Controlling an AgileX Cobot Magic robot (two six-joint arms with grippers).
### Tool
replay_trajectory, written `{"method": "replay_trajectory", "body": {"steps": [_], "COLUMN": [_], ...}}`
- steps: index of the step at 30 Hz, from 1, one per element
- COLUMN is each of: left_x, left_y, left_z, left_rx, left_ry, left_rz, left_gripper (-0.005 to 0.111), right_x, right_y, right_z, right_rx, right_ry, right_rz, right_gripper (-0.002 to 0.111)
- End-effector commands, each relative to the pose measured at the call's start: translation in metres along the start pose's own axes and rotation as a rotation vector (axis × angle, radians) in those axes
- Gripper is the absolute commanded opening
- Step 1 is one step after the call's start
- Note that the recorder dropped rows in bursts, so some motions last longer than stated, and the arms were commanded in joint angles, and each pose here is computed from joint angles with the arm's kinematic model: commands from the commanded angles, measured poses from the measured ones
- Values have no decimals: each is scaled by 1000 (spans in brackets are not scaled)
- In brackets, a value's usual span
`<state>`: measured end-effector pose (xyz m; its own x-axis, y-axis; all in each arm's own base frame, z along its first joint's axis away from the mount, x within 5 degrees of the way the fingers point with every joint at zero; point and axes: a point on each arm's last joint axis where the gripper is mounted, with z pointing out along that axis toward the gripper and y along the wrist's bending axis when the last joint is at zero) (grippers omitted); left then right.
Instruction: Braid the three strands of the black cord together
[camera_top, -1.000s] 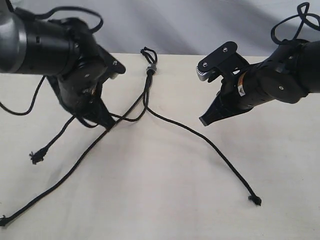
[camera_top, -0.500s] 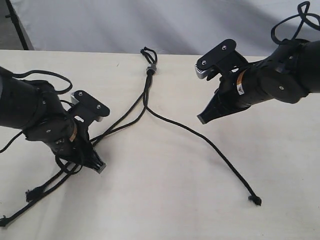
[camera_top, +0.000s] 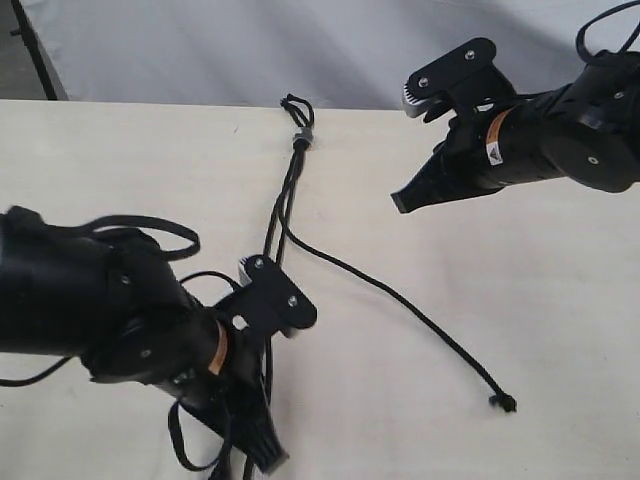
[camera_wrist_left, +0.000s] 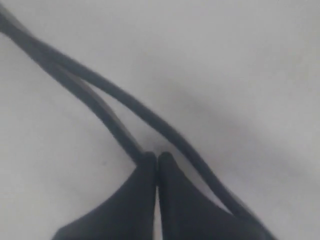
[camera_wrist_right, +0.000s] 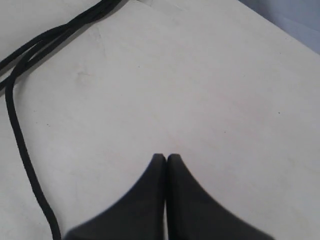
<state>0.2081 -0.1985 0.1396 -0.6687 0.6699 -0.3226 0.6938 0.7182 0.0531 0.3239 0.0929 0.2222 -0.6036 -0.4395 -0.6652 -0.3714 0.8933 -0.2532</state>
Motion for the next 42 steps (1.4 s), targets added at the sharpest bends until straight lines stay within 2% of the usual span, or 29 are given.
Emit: {"method": "replay_trajectory", "body": {"steps": [1, 6, 8, 10, 13, 21, 23, 27, 31, 33, 39, 42], "left_x": [-3, 9, 13, 15, 12, 7, 6, 7, 7, 6, 7, 7], "left_y": [41, 92, 104, 107, 96, 48, 35, 13, 8, 8, 8, 8], "left_z": [-39, -69, -71, -70, -64, -34, -27, -15, -9, -6, 17, 25], "left_rx": [-120, -212, -215, -191, -133, -11, 9, 41, 46, 46, 39, 29], "left_ry": [-119, -201, -203, -202, -186, -45, -43, -24, -20, -29, -7, -4], "left_rz": [-128, -321, -402, -476, -460, -360, -328, -284, -287, -296, -284, -249], "left_gripper": [1, 1, 1, 1, 1, 2, 3, 20, 39, 43, 43, 35], "right_x": [-3, -3, -3, -4, -4, -5, -5, -5, -5, -5, -5, -5], "right_y": [0, 0, 0, 0, 0, 0, 0, 1, 1, 1, 1, 1], "right_z": [-5, -5, -5, -5, -5, -5, -5, -5, -5, -5, -5, -5], "right_rx": [-1, -1, -1, -2, -3, -8, -8, -8, -8, -8, -8, -8], "right_ry": [-27, -27, -27, -30, -32, -46, -46, -48, -48, -48, -48, -48], "right_rz": [10, 10, 10, 10, 10, 20, 20, 20, 20, 20, 20, 20], "right_gripper": [0, 0, 0, 0, 0, 0, 0, 0, 0, 0, 0, 0]}}
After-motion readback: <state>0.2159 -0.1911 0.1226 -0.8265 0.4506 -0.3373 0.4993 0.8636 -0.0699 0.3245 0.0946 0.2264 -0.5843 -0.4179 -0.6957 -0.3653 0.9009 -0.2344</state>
